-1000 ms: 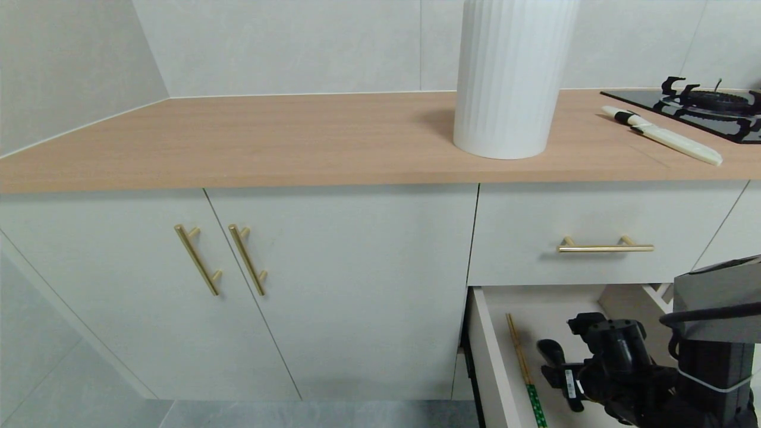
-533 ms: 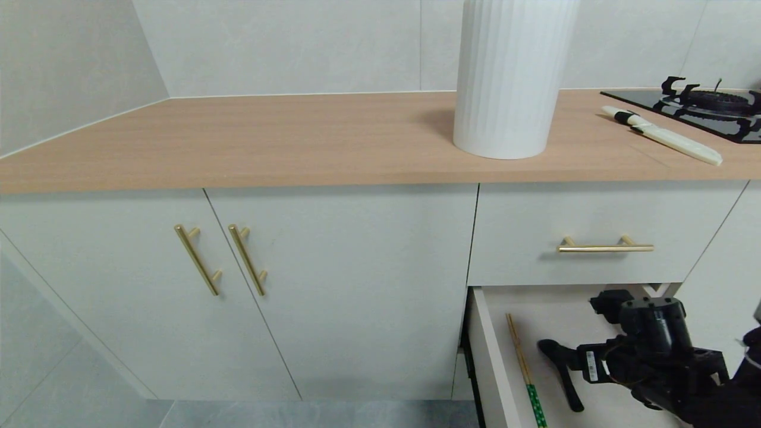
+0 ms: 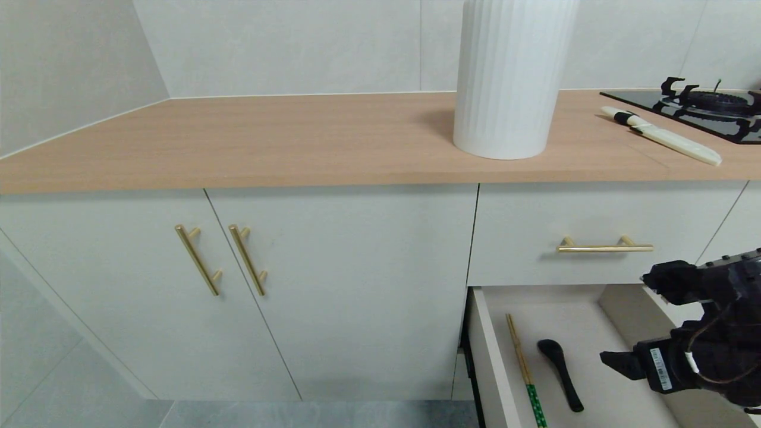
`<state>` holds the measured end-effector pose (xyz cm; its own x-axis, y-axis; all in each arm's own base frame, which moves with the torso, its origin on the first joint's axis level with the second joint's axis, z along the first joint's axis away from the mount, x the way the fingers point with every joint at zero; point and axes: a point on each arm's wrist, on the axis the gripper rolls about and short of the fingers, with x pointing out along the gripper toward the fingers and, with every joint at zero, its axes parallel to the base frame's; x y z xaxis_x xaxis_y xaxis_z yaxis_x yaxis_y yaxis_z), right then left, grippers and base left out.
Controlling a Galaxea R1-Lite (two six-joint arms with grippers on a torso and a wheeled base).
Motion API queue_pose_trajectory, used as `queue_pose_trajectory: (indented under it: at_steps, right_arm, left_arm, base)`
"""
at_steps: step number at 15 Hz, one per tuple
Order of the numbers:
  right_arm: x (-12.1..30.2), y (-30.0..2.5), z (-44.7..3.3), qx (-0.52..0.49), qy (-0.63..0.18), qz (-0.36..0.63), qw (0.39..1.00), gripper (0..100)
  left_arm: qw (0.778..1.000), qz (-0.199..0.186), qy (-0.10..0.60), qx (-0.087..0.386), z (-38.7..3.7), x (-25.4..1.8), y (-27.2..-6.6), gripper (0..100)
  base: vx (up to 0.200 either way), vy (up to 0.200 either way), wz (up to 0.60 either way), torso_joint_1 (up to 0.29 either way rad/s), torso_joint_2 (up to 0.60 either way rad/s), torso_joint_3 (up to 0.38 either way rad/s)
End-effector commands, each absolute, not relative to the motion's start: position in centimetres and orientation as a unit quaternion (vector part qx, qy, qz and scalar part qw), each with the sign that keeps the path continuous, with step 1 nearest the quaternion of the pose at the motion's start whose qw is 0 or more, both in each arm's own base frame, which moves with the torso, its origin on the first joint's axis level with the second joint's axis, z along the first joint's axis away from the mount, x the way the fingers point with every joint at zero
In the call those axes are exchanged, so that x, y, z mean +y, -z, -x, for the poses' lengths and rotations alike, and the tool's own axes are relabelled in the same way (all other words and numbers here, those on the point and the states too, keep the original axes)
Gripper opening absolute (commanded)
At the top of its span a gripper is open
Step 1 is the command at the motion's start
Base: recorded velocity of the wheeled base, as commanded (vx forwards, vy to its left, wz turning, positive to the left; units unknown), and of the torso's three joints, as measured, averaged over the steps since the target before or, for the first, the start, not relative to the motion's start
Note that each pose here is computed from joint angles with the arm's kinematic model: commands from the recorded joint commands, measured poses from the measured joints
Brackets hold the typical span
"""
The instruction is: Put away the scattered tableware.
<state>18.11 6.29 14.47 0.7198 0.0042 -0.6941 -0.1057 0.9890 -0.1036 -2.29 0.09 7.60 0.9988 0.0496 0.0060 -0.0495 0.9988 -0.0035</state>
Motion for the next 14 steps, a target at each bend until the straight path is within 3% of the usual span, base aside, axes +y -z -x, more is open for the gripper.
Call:
queue_pose_trajectory:
  at_steps: [1, 8, 14]
  right_arm:
    - [6.4, -17.6, -16.1, 0.314, -0.057, 0.056, 0.946, 100]
    - [6.2, -17.8, -15.6, 0.307, -0.056, 0.058, 0.948, 100]
    - [5.9, -18.3, -14.8, 0.313, -0.058, 0.060, 0.946, 100]
  left_arm:
    - [1.000, 0.001, -0.025, -0.003, 2.3, 0.1, -7.6, 100]
    - [1.000, 0.002, -0.025, -0.003, 2.3, 0.1, -7.6, 100]
    - [1.000, 0.005, -0.025, -0.003, 2.3, 0.1, -7.6, 100]
  base:
    - [0.000, 0.000, 0.00, 0.000, 0.00, 0.000]
    - [0.000, 0.000, 0.00, 0.000, 0.00, 0.000]
    - [-0.200, 0.000, 0.00, 0.001, 0.00, 0.005]
